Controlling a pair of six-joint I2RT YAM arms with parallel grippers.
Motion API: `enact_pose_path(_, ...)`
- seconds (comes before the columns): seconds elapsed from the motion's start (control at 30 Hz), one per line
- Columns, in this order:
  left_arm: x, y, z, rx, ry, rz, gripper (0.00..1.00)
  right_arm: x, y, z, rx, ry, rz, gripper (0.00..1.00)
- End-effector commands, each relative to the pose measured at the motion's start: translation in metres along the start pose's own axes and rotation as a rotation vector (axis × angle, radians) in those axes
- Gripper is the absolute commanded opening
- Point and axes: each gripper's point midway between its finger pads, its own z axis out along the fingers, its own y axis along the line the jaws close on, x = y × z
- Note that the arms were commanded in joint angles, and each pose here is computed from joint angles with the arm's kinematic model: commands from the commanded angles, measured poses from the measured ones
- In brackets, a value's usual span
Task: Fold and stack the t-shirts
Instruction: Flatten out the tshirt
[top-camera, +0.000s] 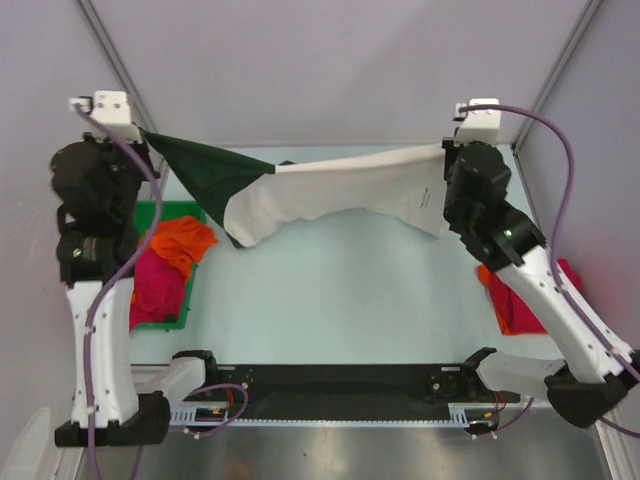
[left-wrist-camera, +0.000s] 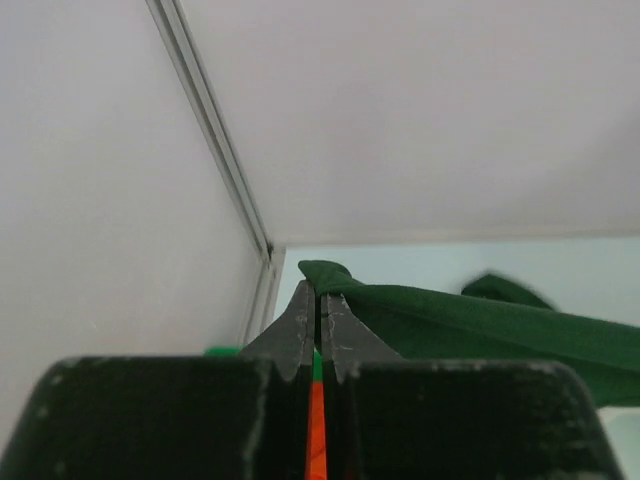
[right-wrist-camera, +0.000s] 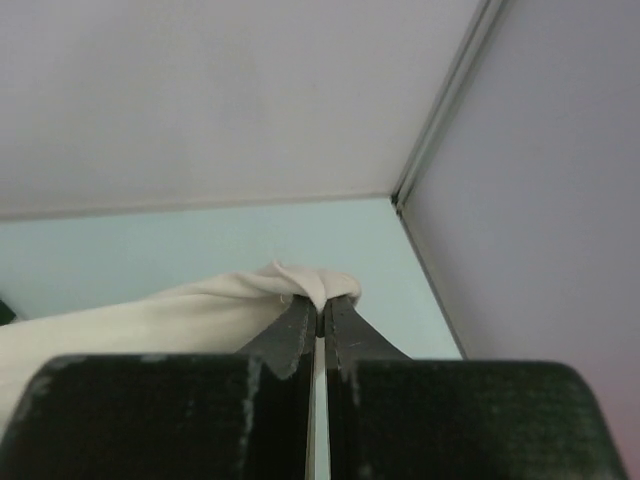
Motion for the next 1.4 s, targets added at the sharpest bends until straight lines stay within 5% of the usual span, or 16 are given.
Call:
enact_pose_path(0.0, -0.121, 0.025, -0.103, -0.042, -0.341, -0.058, 0.00, -0.068, -0.065, -0.051, 0.128, -0.149, 0.133, 0.00)
enact_pose_path(0.43, -0.173, 0.043, -0.221, -0.087, -0.507, -0.101, 0.00, -0.119, -0.128, -0.117, 0.126, -0.255, 0.196, 0.00)
enact_pose_path(0.7, -0.186, 0.050, -0.221, -0.120, -0.536, -0.112, 0.00, -0.151, -0.120, -0.115, 0.100, -0.321, 0.181, 0.00)
enact_pose_path(0.97, -0.165, 0.038, -0.134, -0.079, -0.429, -0.106, 0.00, -0.158, -0.094, -0.068, 0.119, -0.326, 0.187, 0.00)
enact_pose_path(1.17, -0.123, 0.021, -0.023, -0.032, -0.255, -0.095, 0.00, -0.110, -0.053, 0.025, 0.106, -0.178, 0.210, 0.00)
enact_pose_path(1.37, -0.113, 0.018, 0.045, -0.041, -0.220, -0.098, 0.00, -0.081, -0.023, 0.097, 0.118, -0.095, 0.196, 0.00)
